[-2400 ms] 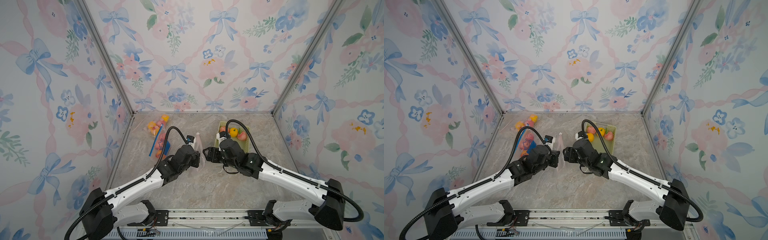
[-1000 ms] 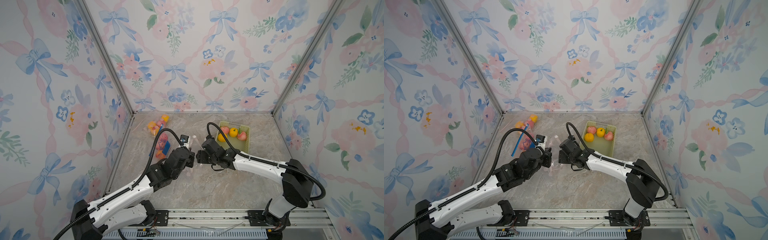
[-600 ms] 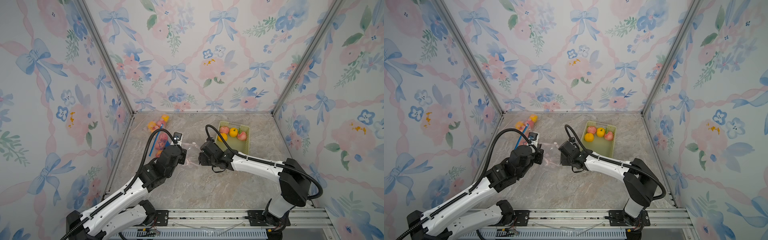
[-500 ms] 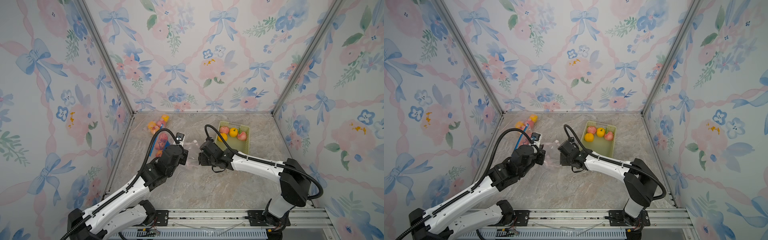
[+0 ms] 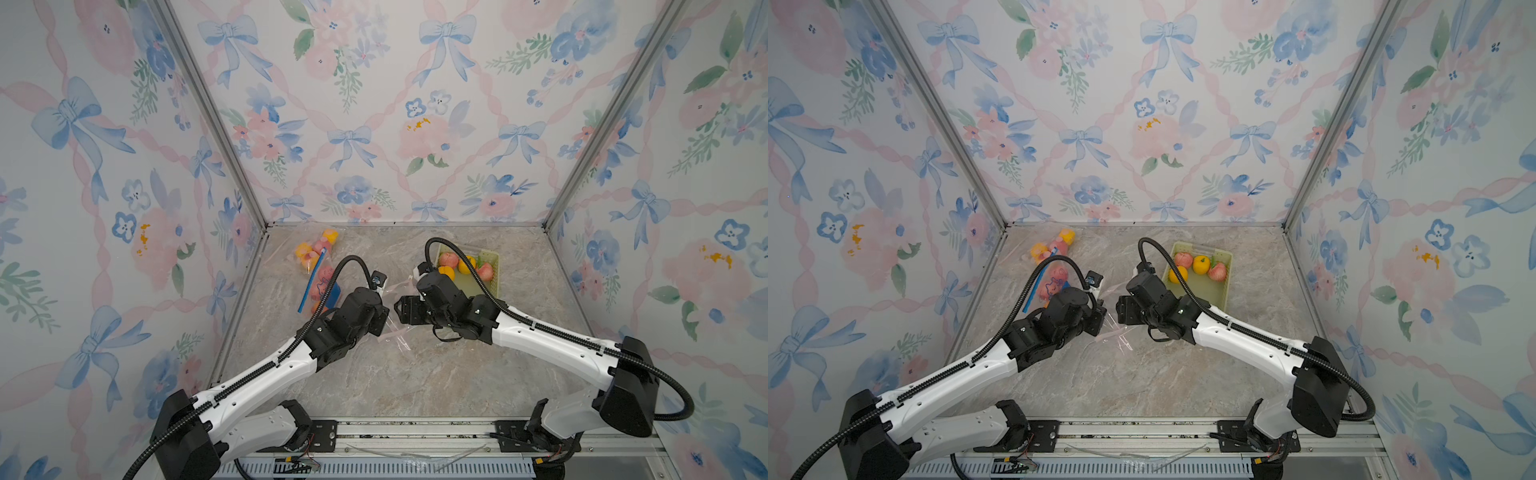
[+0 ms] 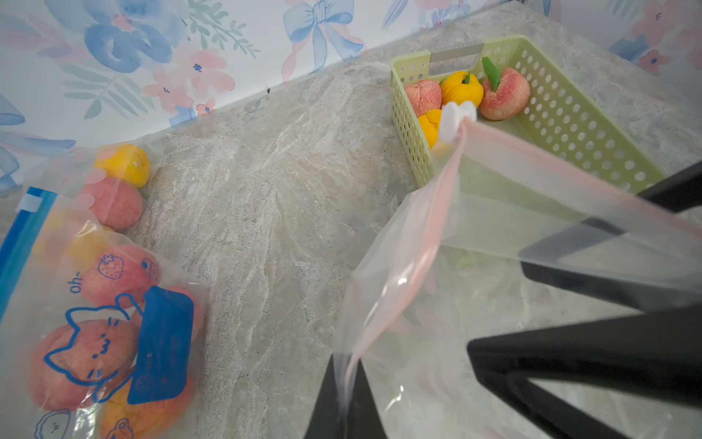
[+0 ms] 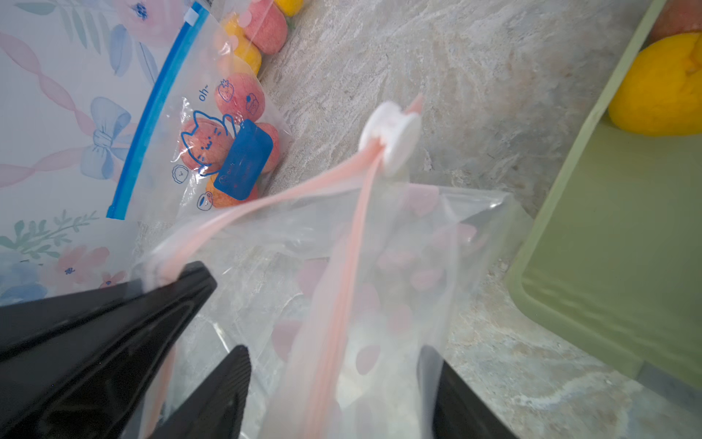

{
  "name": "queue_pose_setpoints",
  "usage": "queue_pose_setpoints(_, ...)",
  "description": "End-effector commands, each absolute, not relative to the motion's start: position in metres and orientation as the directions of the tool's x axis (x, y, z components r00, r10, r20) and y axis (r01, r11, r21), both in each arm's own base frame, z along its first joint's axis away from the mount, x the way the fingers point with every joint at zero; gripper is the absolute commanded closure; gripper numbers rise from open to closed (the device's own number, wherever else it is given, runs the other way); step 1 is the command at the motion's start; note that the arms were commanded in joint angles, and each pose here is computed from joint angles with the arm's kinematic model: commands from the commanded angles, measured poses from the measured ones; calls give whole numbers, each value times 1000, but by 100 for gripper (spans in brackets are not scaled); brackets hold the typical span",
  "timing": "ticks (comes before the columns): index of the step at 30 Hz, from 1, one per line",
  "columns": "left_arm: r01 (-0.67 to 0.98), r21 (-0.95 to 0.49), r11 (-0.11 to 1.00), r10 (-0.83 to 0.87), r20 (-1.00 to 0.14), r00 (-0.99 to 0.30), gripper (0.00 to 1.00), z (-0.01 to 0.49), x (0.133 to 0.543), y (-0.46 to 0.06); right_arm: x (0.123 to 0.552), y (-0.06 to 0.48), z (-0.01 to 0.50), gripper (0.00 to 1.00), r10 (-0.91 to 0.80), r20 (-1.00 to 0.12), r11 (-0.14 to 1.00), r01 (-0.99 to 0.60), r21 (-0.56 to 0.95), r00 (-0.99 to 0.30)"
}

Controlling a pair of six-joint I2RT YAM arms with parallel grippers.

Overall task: Place the peach in a zip-top bag and seal the zipper
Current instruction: Open the zipper of the food storage bag at the center of the board.

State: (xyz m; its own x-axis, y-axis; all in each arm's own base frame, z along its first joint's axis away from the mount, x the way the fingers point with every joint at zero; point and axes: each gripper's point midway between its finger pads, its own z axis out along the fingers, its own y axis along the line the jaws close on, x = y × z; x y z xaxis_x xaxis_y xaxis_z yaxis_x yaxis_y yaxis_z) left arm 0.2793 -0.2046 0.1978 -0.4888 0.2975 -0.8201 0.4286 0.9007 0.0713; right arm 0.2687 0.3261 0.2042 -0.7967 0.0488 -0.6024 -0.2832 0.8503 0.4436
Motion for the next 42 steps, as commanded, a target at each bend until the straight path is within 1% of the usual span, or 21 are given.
queue_pose_setpoints(1,429,45,902,276,-824,-494,100,203,285,-211,272,316,217,24,93,-600,808,-292,511,-794)
queue_pose_setpoints(3,423,33,905,264,-824,-500,100,204,286,-213,276,311,225,23,133,-596,779,-289,557,-792)
queue_pose_setpoints(5,413,16,910,244,-829,-504,100,207,288,-214,279,307,228,18,161,-588,757,-283,589,-793)
queue_pose_setpoints(7,402,5,916,226,-833,-505,100,210,289,-214,279,309,226,12,161,-582,751,-284,596,-797)
queue_pose_setpoints(10,382,-14,924,197,-839,-507,100,215,291,-213,278,316,214,8,134,-566,768,-276,578,-814)
queue_pose_setpoints(15,365,-15,931,176,-857,-484,100,227,291,-208,274,321,202,8,45,-577,846,-276,456,-816)
queue_pose_setpoints(23,318,31,948,185,-864,-468,100,234,292,-190,284,310,225,8,79,-600,836,-275,474,-796)
queue_pose_setpoints(26,308,49,950,198,-858,-474,100,230,294,-188,288,305,230,6,71,-610,851,-271,450,-789)
queue_pose_setpoints(30,298,86,951,227,-848,-479,100,224,298,-184,303,280,232,5,103,-607,880,-212,424,-788)
queue_pose_setpoints(36,316,86,945,243,-832,-498,100,216,302,-191,339,216,225,9,192,-613,927,-65,370,-767)
queue_pose_setpoints(40,339,66,939,243,-822,-514,100,209,304,-199,363,174,204,12,259,-585,937,54,345,-768)
queue_pose_setpoints(42,347,54,936,240,-820,-519,100,206,305,-203,374,161,189,14,289,-559,933,99,345,-777)
